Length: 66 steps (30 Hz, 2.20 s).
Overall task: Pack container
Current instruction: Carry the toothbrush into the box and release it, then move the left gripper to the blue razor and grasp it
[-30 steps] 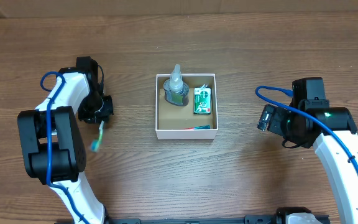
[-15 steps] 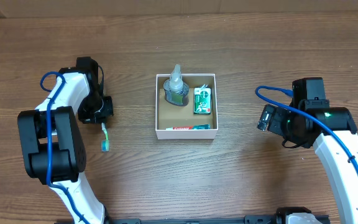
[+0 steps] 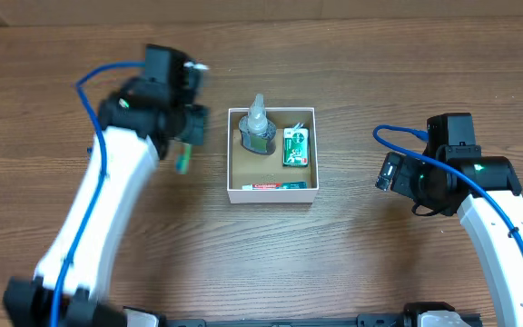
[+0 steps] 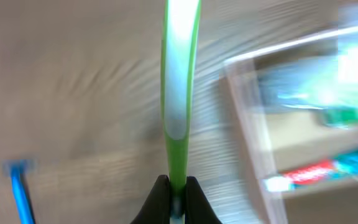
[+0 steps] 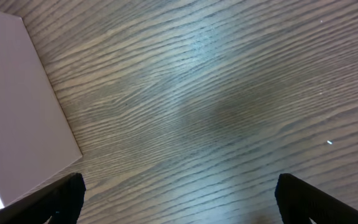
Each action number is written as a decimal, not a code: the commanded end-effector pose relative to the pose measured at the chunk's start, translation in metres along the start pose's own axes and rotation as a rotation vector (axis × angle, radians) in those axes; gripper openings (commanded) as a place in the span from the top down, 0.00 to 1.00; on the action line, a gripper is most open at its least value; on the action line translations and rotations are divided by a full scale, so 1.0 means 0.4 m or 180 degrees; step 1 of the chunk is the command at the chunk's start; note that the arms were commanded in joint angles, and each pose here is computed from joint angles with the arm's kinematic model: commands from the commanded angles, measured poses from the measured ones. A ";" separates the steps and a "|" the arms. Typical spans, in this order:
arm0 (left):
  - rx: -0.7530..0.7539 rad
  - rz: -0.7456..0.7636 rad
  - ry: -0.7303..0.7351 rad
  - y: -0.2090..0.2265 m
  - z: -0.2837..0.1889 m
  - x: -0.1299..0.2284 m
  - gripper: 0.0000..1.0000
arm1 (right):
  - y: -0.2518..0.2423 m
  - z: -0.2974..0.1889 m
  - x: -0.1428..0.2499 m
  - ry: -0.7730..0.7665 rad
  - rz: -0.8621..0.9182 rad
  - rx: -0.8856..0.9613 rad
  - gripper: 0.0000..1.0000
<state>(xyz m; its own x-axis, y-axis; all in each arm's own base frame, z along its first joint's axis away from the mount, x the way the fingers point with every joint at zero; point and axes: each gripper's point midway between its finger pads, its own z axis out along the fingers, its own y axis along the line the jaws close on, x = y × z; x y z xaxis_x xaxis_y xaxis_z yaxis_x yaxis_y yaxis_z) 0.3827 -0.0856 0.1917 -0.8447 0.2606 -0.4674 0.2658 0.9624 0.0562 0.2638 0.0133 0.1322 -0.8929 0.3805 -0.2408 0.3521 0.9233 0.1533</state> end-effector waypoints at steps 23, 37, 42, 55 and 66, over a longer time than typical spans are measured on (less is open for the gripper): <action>0.0357 0.2227 0.0114 -0.413 0.136 0.038 0.46 | 0.004 -0.011 -0.012 -0.0058 0.0006 -0.0028 0.00; -0.0792 0.0046 -0.0657 -0.026 -0.197 -0.055 0.23 | 0.004 -0.011 -0.012 -0.0059 0.0006 -0.0027 0.00; -0.0848 -0.0875 -0.0341 0.207 -0.166 0.017 0.19 | 0.004 -0.011 -0.012 -0.0058 0.0006 -0.0027 0.00; -0.0602 -0.2397 0.0990 0.522 0.147 0.331 0.18 | 0.004 -0.011 -0.012 -0.0056 0.0006 -0.0027 0.00; -0.0371 -0.2085 0.1537 0.515 0.330 0.431 0.19 | 0.004 -0.011 -0.012 -0.0056 0.0006 -0.0027 0.00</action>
<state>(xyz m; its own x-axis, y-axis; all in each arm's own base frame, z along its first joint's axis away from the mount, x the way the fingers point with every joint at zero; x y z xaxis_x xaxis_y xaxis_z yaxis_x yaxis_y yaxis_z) 0.3527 0.1522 0.0248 -0.9030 -0.4279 -0.0392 -0.4290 0.9029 0.0273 0.2632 0.0133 0.1320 -0.8935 0.3804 -0.2385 0.3525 0.9233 0.1523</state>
